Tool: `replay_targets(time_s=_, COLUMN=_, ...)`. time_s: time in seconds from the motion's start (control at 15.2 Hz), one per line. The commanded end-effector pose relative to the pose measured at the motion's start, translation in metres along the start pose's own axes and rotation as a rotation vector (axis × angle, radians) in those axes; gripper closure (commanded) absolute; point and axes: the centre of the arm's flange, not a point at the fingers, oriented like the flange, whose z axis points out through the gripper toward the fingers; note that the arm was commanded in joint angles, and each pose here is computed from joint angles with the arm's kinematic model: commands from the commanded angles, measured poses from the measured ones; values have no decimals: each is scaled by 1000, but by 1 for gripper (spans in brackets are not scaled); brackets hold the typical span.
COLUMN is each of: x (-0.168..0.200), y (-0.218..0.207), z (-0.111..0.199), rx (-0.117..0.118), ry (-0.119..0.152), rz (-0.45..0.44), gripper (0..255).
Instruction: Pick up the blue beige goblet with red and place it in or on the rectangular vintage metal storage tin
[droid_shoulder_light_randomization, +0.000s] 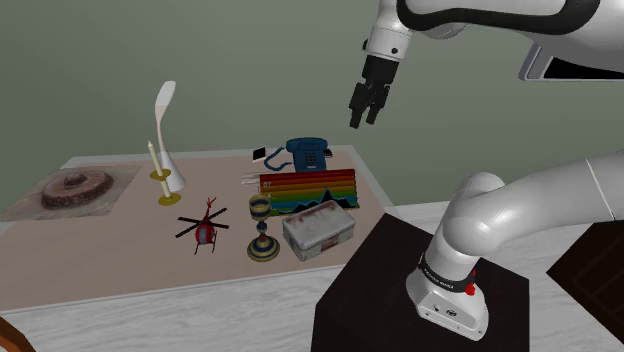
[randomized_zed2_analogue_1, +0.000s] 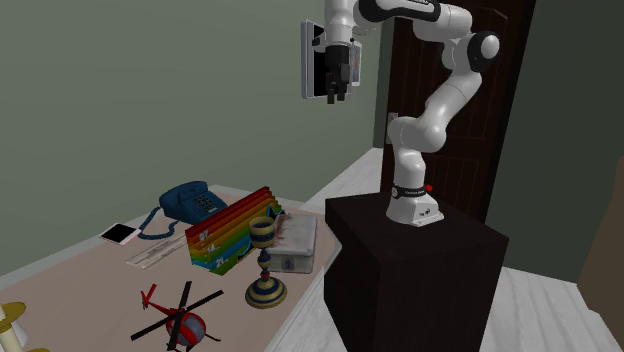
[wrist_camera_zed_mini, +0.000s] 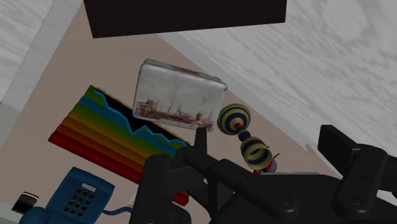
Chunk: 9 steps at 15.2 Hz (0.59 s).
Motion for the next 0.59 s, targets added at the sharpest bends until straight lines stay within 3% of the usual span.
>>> replay_targets(time_s=0.0, x=0, y=0, z=0, rx=0, ry=0, rz=0, gripper=0)
replay_targets(time_s=0.53, x=34, y=-17, z=94, rx=-25, ry=78, rz=-112, gripper=0)
